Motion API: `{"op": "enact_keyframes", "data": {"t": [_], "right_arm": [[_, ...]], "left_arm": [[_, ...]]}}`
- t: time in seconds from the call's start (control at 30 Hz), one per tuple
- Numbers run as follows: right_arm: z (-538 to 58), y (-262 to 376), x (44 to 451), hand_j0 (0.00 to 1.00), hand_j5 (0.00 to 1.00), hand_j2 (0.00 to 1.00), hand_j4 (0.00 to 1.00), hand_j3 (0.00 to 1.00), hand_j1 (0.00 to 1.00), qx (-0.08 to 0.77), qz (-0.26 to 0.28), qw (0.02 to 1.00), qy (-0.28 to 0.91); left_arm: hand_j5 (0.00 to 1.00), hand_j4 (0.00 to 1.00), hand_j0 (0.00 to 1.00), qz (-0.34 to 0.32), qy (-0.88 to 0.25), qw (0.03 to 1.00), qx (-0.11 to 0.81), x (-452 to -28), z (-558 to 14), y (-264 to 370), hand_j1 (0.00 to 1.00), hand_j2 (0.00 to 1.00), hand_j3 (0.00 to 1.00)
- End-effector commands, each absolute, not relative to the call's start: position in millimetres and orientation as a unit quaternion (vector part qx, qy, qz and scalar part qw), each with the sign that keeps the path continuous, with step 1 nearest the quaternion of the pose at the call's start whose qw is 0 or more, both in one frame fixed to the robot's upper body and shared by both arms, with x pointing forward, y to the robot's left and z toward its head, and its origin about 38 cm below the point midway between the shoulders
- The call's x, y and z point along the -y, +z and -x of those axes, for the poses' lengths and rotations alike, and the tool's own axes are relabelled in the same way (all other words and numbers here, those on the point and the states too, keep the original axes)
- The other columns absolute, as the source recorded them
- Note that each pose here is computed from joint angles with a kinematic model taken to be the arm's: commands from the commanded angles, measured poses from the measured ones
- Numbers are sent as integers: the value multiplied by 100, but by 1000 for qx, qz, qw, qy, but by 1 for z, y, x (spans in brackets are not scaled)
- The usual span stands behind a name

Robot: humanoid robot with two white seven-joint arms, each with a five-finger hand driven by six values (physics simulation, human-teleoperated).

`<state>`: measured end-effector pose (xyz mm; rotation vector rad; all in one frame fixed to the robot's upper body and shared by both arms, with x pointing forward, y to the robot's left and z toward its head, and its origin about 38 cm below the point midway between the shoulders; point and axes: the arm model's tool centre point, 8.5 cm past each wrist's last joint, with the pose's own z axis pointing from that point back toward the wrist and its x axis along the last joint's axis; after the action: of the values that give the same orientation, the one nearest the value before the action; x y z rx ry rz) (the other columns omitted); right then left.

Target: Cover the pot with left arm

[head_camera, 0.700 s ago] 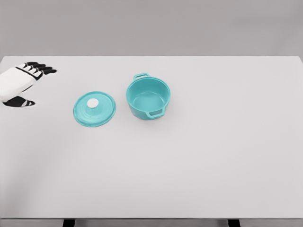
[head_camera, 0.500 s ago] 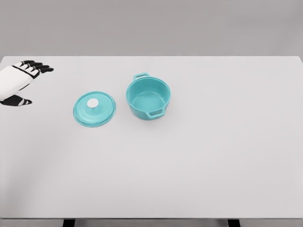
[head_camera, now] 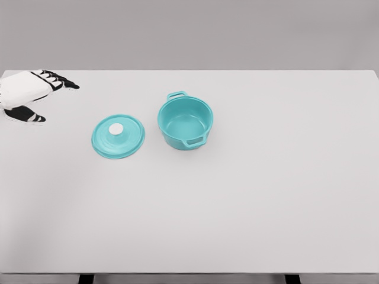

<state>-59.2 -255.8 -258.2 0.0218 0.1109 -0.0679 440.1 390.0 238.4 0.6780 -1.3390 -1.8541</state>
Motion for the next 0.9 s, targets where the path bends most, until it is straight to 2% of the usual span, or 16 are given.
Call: {"op": "enact_keyframes", "data": {"t": [0.0,0.43,0.87], "right_arm": [[59,-258,256,100,100,100,100,100,100,-56,-11,998,-34],[59,-258,256,100,100,100,100,100,100,-56,-11,998,-34],[59,-258,256,100,100,100,100,100,100,-56,-11,998,-34]], "left_arm": [[78,78,78,-225,-736,368,522,-372,-439,221,78,78,78],[78,78,78,-176,-754,330,540,-315,-437,200,78,78,78],[78,78,78,-149,-748,358,538,-309,-441,171,78,78,78]]}}
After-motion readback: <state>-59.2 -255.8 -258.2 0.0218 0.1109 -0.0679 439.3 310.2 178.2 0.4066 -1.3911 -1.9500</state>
